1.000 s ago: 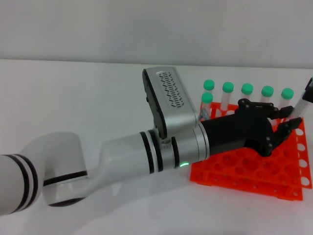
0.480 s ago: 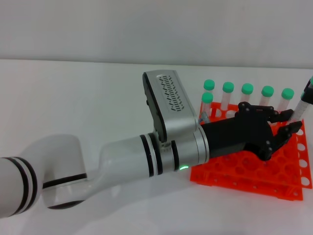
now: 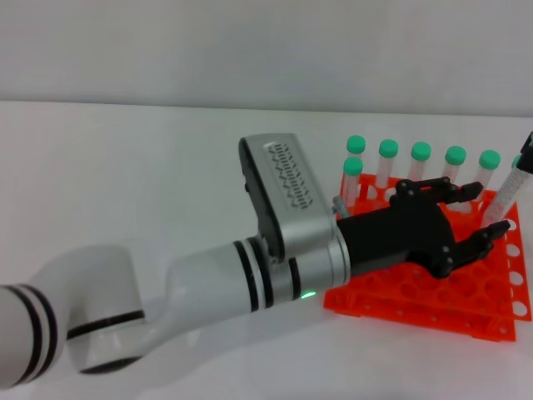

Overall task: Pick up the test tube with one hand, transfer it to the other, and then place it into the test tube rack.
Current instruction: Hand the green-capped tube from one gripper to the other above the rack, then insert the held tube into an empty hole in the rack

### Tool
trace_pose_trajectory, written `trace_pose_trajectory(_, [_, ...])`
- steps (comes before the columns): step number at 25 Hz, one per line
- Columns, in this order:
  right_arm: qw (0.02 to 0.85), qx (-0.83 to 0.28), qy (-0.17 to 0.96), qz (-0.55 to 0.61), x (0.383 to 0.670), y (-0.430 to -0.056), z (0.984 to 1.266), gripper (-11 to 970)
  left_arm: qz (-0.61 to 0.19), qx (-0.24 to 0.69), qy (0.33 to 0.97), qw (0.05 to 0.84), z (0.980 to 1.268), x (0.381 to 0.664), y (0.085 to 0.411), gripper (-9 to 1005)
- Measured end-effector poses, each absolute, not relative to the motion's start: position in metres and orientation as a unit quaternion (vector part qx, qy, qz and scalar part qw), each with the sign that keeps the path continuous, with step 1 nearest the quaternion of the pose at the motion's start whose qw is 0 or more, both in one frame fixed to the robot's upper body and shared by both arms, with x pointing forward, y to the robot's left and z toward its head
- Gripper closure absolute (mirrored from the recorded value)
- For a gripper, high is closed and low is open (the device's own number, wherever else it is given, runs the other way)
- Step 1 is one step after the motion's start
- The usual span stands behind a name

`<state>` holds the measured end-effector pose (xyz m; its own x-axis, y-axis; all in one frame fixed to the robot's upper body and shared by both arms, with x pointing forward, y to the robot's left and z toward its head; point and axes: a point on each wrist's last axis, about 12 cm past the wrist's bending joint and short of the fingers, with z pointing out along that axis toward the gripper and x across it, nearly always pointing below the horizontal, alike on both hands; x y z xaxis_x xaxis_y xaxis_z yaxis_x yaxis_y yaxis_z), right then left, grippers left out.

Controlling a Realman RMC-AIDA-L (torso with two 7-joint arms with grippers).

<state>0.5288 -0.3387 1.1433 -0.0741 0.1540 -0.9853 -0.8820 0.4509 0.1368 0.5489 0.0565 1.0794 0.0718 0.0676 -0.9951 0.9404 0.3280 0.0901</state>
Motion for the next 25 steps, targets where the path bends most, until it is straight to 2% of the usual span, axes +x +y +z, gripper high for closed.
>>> trace_pose_trajectory(6, [0.625, -0.292, 0.591, 0.419, 0.530, -0.342, 1.145, 740, -0.324, 0.418, 0.553, 0.643, 1.068, 0.535, 0.080, 370])
trace_pose_trajectory(9, [0.636, -0.280, 0.588, 0.414, 0.532, -0.343, 1.147, 739, -0.282, 0.371, 0.560, 0.685, 1.058, 0.524, 0.106, 233])
trace_pose_trajectory(12, [0.642, -0.274, 0.588, 0.408, 0.539, -0.333, 1.144, 737, -0.233, 0.300, 0.580, 0.720, 1.051, 0.518, 0.139, 202])
trace_pose_trajectory(18, [0.646, -0.288, 0.594, 0.384, 0.566, -0.289, 1.130, 734, -0.144, 0.142, 0.625, 0.754, 1.033, 0.503, 0.216, 141])
trace_pose_trajectory(25, [0.640, -0.286, 0.621, 0.351, 0.587, -0.261, 1.111, 730, -0.063, 0.057, 0.631, 0.771, 1.023, 0.479, 0.270, 114])
